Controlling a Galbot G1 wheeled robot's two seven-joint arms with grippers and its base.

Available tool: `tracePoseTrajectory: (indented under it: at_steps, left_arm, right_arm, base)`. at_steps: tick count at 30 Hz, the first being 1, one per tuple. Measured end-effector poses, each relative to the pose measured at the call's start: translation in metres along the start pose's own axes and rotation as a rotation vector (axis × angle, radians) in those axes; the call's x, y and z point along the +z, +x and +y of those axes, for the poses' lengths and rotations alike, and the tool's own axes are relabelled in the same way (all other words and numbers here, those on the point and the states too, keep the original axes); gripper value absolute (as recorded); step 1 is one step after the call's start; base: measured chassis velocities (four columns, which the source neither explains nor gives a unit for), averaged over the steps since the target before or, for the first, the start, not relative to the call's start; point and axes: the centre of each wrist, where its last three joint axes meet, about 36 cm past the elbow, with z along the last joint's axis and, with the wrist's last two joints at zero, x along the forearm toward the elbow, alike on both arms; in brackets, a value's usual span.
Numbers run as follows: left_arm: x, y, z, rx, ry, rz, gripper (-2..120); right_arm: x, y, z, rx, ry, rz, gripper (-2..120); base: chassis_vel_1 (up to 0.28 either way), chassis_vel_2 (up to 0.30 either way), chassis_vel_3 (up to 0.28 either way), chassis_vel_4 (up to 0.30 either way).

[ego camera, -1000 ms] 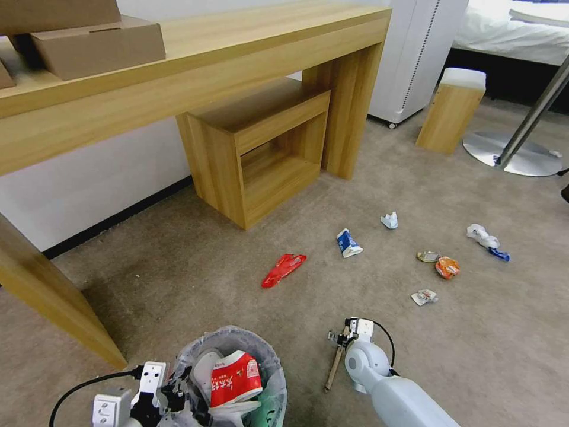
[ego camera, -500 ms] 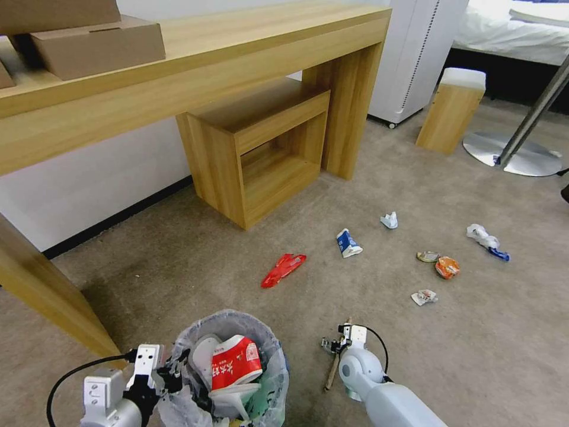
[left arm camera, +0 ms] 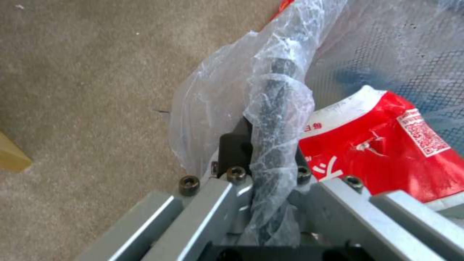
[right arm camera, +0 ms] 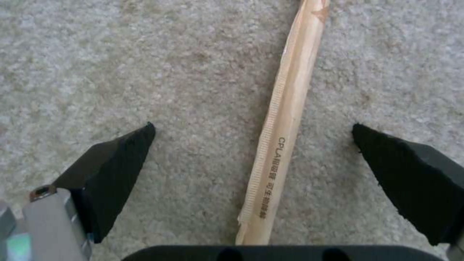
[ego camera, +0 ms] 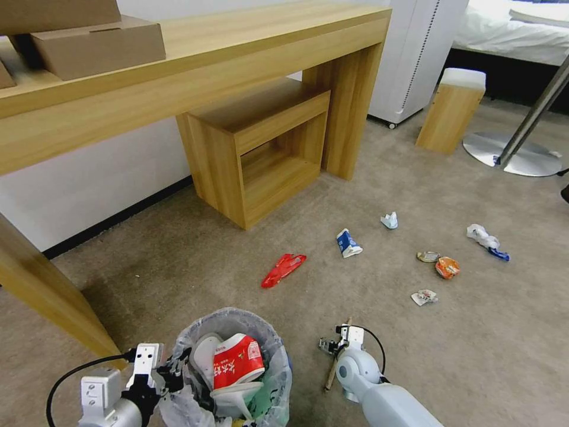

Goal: Pick up the trash bin and place the garbage on the floor into it.

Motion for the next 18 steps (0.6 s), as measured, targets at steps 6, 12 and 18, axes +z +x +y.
tracePoseTrajectory:
  at_steps: [6,12,18]
  left_arm:
    - [-0.0004,0.0016,-0.002,0.013,-0.001,0.001,0]
    - [0.0013,0.0016,-0.0027,0.015,-0.002,0.006,0]
    - [0.0075,0.002,-0.0036,0.015,-0.015,0.019,0]
  right_arm:
    - [-0.0006,-0.0008,-0.0016,0.004,0.002,-0.006,99]
    - [0.0014,-0.0029,-0.0016,0.015,0.007,-0.013,99]
    - [0.0021,-0.0039,-0.0016,0.029,0.013,-0.03,82]
  base:
    - [0.0,0.0,0.0,0.0]
    - [0.0,0.0,0.0,0.0]
    - [0.0,0.0,0.0,0.0]
